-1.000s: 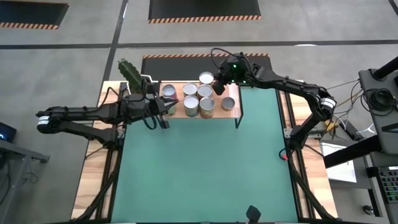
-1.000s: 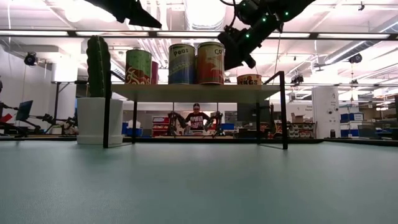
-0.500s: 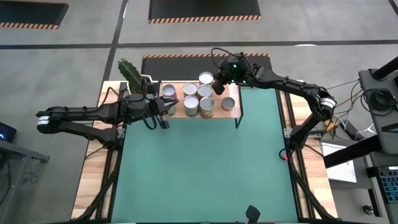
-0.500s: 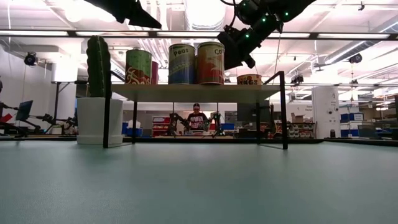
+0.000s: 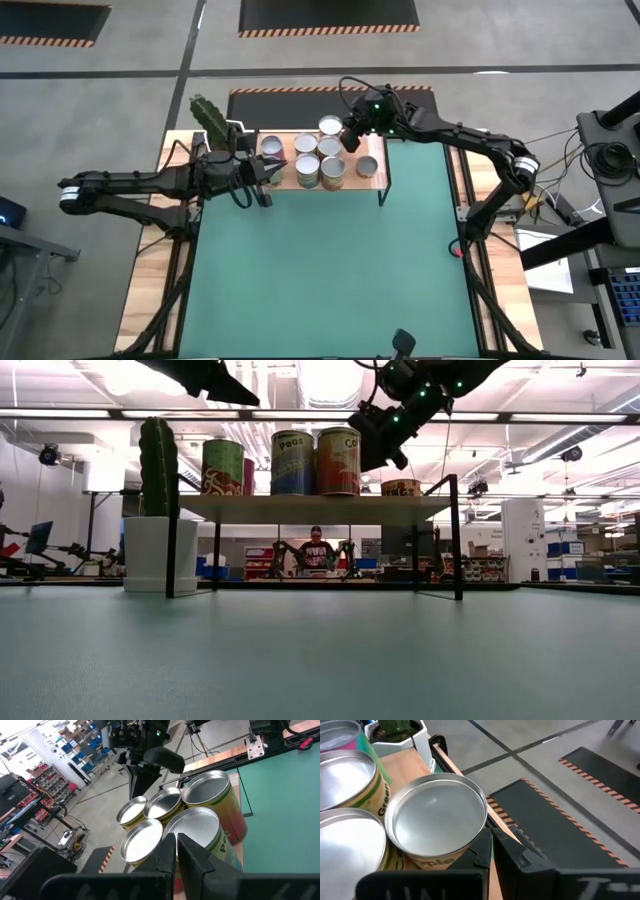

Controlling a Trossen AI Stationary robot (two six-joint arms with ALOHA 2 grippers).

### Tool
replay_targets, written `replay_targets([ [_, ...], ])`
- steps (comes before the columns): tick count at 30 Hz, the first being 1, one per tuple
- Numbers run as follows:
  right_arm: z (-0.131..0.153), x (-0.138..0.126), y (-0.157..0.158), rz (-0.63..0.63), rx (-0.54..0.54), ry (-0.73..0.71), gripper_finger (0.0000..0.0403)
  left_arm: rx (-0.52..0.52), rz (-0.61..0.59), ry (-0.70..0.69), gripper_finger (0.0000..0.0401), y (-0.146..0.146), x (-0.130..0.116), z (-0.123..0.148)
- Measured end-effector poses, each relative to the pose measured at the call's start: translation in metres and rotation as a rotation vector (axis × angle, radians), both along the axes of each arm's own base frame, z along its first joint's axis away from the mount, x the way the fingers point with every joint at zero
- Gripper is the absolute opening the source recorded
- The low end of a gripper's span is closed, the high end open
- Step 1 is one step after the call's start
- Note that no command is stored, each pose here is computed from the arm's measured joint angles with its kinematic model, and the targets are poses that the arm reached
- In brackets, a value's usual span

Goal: Pick and place cans onto a shelf
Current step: Adjust the canned goods on the shelf

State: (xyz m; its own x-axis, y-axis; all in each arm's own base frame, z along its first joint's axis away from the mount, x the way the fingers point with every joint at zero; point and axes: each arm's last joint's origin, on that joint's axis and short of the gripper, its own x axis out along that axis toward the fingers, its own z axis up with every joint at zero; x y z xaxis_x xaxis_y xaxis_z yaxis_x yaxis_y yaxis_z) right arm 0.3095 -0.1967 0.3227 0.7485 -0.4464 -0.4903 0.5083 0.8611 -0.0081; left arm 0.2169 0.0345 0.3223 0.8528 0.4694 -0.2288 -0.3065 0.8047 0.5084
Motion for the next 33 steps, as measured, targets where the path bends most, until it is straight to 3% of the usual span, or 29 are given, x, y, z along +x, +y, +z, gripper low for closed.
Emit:
replay_targets([
  [9, -0.009, 0.006, -0.004, 0.007, -0.002, 0.019, 0.0009, 0.0, 0.0, 0.003, 0.0, 0.0, 0.0, 0.0],
  [19, 0.03, -0.023, 0.022, 0.016, -0.003, -0.014, 0.0009, 0.0, 0.0, 0.005, 0.0, 0.0, 0.0, 0.0],
  [26, 0.045, -0.046, 0.075, 0.153, 0.06, 0.117, 0.0009, -0.003, 0.0, 0.003, 0.0, 0.0, 0.0, 0.0],
  [29, 0.036, -0.05, 0.096, 0.295, 0.13, 0.196, 0.0009, -0.003, 0.0, 0.003, 0.0, 0.0, 0.0, 0.0],
  [33, 0.018, -0.037, 0.116, 0.431, 0.179, 0.199, 0.0009, -0.004, 0.0, 0.002, 0.0, 0.0, 0.0, 0.0],
])
